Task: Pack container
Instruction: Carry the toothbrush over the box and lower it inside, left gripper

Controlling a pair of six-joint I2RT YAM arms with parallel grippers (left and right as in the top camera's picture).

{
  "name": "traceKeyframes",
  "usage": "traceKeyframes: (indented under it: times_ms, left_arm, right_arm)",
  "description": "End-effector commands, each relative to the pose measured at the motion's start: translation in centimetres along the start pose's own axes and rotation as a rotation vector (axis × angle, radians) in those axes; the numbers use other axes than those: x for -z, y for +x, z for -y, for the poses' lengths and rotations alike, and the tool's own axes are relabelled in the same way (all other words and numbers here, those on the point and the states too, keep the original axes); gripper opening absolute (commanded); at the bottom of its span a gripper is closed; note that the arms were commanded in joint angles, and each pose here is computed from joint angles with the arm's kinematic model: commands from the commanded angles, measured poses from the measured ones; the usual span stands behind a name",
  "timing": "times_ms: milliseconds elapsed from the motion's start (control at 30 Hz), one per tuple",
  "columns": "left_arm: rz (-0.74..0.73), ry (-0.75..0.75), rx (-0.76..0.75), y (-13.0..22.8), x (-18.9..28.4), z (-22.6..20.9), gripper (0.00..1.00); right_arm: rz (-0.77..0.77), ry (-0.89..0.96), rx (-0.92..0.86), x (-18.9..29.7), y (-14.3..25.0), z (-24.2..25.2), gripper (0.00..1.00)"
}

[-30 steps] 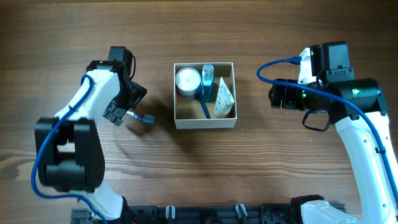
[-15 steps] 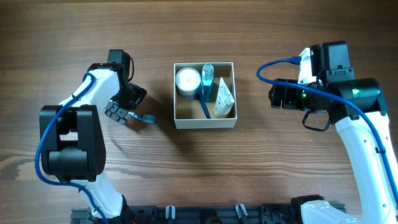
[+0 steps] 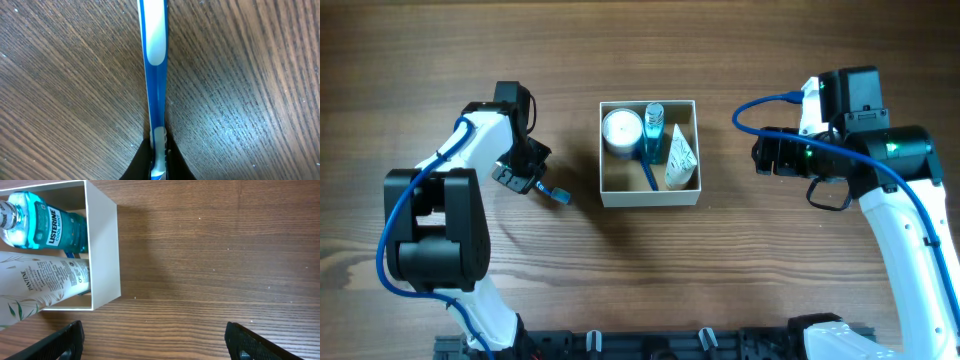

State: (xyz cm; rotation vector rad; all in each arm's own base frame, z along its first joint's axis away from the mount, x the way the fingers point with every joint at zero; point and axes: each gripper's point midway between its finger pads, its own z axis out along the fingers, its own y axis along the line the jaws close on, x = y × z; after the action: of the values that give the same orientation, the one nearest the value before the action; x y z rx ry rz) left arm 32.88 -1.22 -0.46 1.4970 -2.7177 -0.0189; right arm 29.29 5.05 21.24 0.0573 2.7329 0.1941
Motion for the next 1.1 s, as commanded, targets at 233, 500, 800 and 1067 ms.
traceKeyframes:
  times_ms: [233,500,800,1067]
  left_arm:
    - [0.179,0.123,-0.249,-1.3,7.6,1.3,0.04]
    - [0.566,0.443,-0.918,6.5,21.5,5.9,0.04]
    - [0.723,0.493,-1.707,19.5,22.8,8.5,0.04]
    - [0.805,0.482,-1.833,20.0,22.9,9.9,0.04]
  right_arm:
    - [-0.006,0.012,0.009,-0.3,-0.1,0.2,0.91]
    - [-0.002,0.011,0.009,-0.3,-0.1,0.2,0.91]
    - [-0.002,0.011,0.009,-0.3,-0.1,0.2,0.91]
    - [-0.002,0.011,0.009,-0.3,-0.1,0.2,0.92]
